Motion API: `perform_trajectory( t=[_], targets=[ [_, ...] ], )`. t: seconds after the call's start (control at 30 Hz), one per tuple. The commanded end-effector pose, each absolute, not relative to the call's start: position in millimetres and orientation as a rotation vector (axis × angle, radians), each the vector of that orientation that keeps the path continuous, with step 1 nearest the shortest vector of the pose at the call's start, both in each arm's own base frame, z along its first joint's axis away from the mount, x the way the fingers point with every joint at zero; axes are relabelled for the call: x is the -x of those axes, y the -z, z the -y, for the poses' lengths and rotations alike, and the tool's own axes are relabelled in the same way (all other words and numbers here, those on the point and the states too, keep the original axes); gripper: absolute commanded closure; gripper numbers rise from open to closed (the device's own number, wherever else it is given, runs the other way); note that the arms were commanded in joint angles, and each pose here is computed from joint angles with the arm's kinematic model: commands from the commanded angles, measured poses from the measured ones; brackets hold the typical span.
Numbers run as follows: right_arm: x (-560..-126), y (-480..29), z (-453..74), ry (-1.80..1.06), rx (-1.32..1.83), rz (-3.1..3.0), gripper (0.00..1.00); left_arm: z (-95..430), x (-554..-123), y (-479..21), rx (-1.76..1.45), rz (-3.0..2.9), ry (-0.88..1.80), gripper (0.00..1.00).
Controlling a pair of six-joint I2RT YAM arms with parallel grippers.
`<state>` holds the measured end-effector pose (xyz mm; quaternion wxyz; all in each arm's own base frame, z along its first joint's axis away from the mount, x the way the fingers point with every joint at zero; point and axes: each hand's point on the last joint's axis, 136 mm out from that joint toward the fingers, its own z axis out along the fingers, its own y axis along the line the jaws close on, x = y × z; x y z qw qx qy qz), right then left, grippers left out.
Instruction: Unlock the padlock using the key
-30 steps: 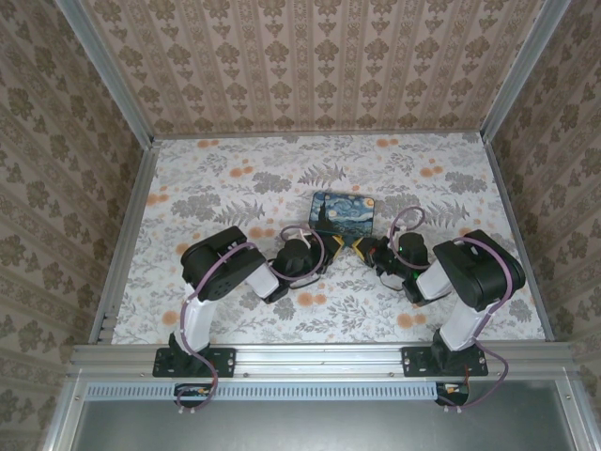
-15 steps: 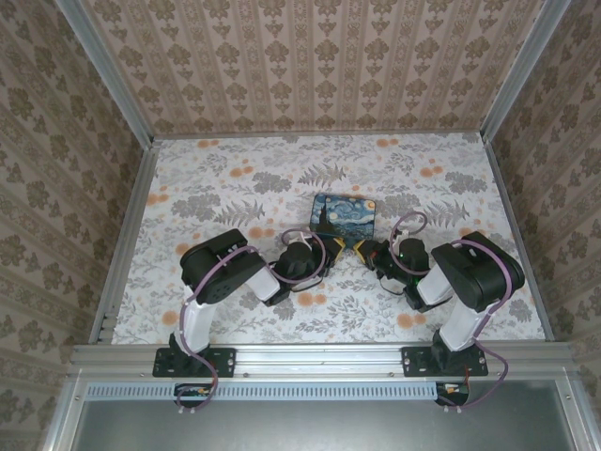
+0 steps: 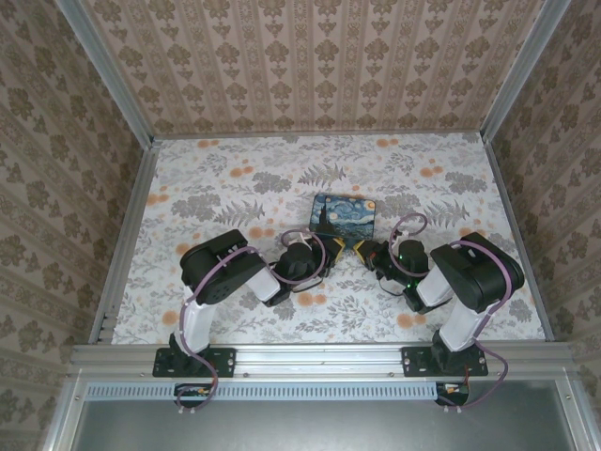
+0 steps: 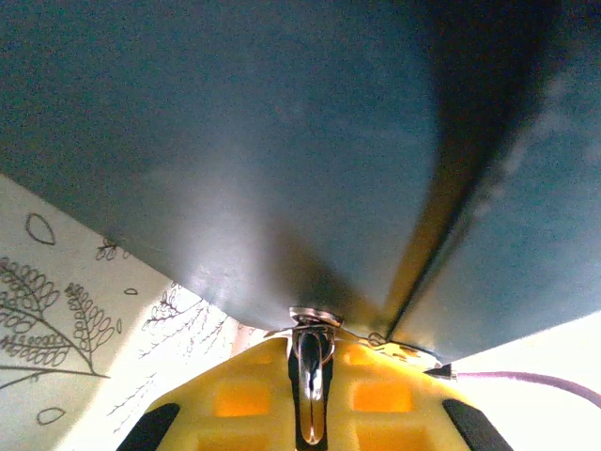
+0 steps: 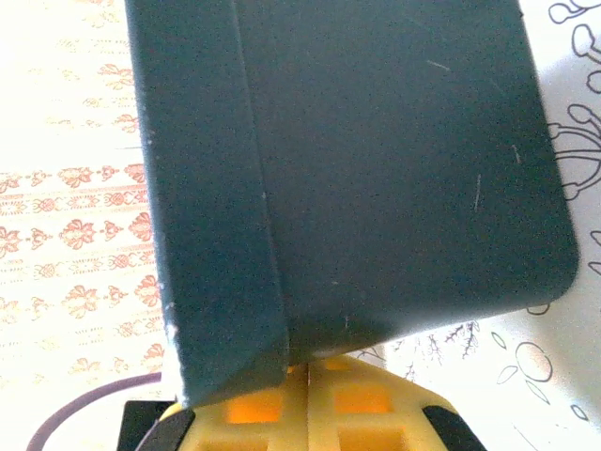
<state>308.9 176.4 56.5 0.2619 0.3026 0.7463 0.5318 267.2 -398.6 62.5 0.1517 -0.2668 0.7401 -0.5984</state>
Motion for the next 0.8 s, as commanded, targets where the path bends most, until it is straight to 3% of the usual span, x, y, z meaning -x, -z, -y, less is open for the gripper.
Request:
perform_trajectory(
  t=[0.0,0.3,0.77],
  targets=[
    [-300.9,-58.8,-182.2,-1.430,-0.737,-2.032,1.00,424.2,-249.6,-124.3,0.648,-2.015,1.957,1.00],
    [-299.8,-80.7,-186.4,-1.418,-0.555,-1.989,1.00,428.5,-253.3,-135.0,0.659,-1.983,1.989,1.00],
    [-301.3,-69.7,-180.3,-1.391,-0.643,-2.004,1.00,432.3,-258.0,-146.6,0.672,-1.941,2.013,1.00]
  ],
)
